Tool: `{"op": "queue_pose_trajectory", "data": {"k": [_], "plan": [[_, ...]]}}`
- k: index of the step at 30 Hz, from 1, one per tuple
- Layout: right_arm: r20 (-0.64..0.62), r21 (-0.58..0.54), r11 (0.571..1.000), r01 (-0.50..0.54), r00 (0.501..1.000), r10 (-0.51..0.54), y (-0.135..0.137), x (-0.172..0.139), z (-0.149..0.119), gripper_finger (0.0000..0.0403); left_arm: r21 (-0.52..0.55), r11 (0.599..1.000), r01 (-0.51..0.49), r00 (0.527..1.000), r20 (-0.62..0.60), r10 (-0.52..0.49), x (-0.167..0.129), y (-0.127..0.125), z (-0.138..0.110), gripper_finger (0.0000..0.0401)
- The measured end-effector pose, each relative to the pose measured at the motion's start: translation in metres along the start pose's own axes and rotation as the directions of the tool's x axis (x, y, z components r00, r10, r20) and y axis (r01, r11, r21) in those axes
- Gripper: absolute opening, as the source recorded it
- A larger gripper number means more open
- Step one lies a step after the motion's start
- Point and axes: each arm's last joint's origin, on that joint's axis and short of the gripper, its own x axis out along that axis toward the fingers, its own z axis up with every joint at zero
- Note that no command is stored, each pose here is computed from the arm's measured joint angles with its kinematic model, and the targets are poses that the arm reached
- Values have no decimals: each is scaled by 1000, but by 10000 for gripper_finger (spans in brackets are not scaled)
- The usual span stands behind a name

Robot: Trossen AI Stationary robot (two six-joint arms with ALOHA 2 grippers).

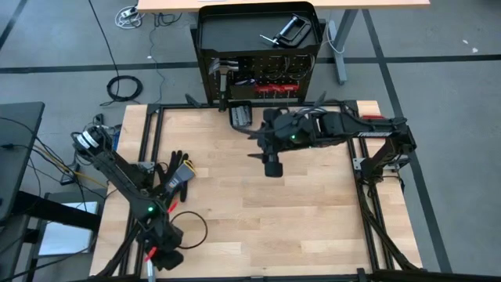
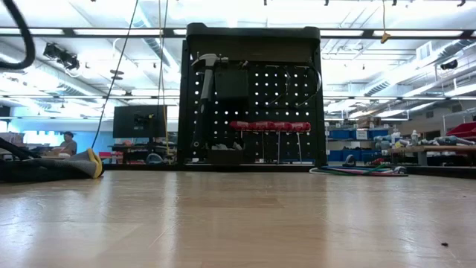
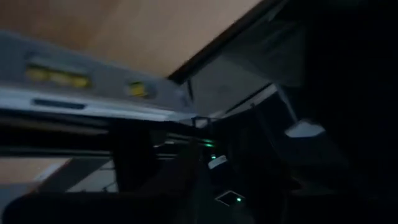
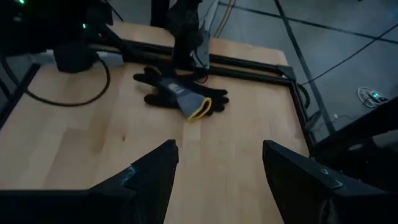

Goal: Hang tools onto peg board
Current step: Put the white spirit level on the peg board

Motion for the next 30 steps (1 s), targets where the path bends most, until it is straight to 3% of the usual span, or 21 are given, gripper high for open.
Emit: {"op": "queue_pose_trajectory", "data": {"k": [4, 8, 18, 23, 28, 30], "plan": [[-37, -13, 1000, 3, 999, -3, 6, 6, -8, 244, -82, 993, -80, 997, -5, 79, 3, 9, -3, 124], [-66, -19, 1000, -1, 998, 0, 8, 13, -15, 241, -255, 951, -177, 982, 20, 188, 4, 21, -3, 134], [-121, -52, 999, -3, 993, -4, 8, 24, -28, 238, -389, 908, -158, 980, 47, 191, 10, 22, -2, 139], [-152, -81, 997, -12, 988, 0, 10, 31, -36, 238, -426, 873, -238, 970, -64, 234, 23, 21, 4, 139], [-180, -101, 994, -29, 984, 11, 12, 36, -44, 236, -488, 802, -345, 938, -157, 308, 37, 26, 14, 139], [-193, -103, 994, -33, 981, 13, 13, 38, -47, 236, -490, 795, -357, 934, -166, 317, 40, 27, 18, 139]]}}
